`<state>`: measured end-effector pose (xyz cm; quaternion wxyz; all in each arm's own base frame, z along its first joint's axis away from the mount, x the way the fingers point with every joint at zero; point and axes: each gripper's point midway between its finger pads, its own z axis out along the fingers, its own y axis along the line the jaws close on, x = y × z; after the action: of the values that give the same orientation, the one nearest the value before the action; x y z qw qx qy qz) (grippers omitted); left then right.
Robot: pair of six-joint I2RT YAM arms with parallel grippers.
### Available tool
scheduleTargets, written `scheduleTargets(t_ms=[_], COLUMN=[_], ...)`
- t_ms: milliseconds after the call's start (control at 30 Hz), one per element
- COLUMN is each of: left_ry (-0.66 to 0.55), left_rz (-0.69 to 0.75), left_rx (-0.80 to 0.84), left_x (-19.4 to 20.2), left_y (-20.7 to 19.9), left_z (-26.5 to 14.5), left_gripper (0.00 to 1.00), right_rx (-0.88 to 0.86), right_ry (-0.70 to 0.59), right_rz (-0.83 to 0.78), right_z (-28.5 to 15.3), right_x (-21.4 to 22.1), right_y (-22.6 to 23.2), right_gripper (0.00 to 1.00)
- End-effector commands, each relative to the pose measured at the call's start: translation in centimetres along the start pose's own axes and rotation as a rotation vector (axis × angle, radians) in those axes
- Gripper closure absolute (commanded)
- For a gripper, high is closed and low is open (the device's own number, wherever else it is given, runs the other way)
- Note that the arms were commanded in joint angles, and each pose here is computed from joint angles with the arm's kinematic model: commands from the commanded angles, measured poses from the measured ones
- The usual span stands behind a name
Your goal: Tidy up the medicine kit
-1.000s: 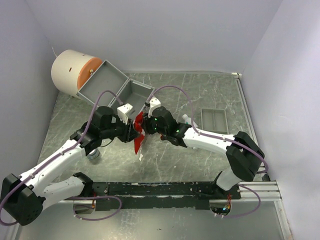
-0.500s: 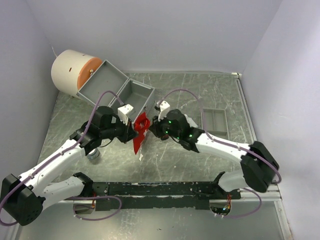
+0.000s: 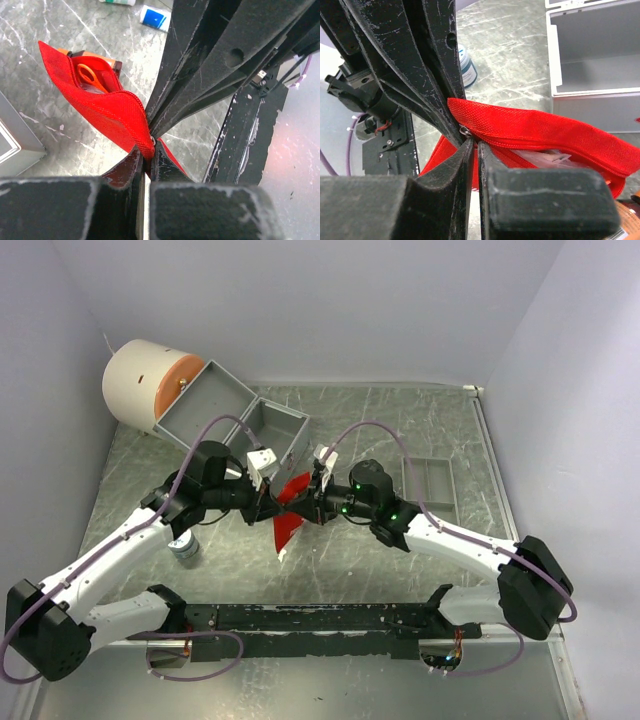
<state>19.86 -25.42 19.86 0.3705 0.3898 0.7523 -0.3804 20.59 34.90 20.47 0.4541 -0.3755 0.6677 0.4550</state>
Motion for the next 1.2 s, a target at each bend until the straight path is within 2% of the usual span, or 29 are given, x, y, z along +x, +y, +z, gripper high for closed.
scheduleTargets(t_ms=[0, 133, 200, 467, 633, 767, 1033, 1167], left_ry=[-0.021, -0.029, -0.036, -0.035, -0.050, -0.061, -0.044, -0.018], left_rz=[0.121, 0.149, 0.146, 0.155, 0.166, 0.148, 0.077, 0.062], left_rx=[0.125, 0.152, 0.142, 0.161, 0.185, 0.176, 0.119, 0.074], left_x=[-1.5, -1.5, -1.6, -1.5, -1.6, -1.9, -0.9, -0.3], left_y=[-2.0, -2.5, -2.3, -2.6, -3.1, -3.0, -2.2, -1.5], left_z=[-0.3, -0.5, -0.4, -0.5, -0.6, -0.5, -0.3, -0.4], left_gripper=[0.93, 0.93, 0.93, 0.93, 0.91, 0.85, 0.59, 0.54], right_rx=[-0.087, -0.062, -0.069, -0.162, -0.160, -0.138, 0.087, 0.172], right_ry=[-0.030, -0.018, -0.015, -0.016, 0.017, 0.006, -0.111, -0.161], right_rz=[-0.024, -0.031, -0.036, -0.079, -0.083, -0.062, 0.046, 0.074], right_z=[0.0, -0.3, -0.4, -0.3, 0.5, 1.0, 1.7, 1.5], right_x=[-0.5, -0.1, -0.1, 0.1, 0.4, -0.1, -1.2, -1.9], right_y=[1.4, 1.1, 1.3, 2.9, 2.7, 2.4, -0.6, -1.8], right_gripper=[0.91, 0.77, 0.75, 0.77, 0.86, 1.00, 1.00, 1.00])
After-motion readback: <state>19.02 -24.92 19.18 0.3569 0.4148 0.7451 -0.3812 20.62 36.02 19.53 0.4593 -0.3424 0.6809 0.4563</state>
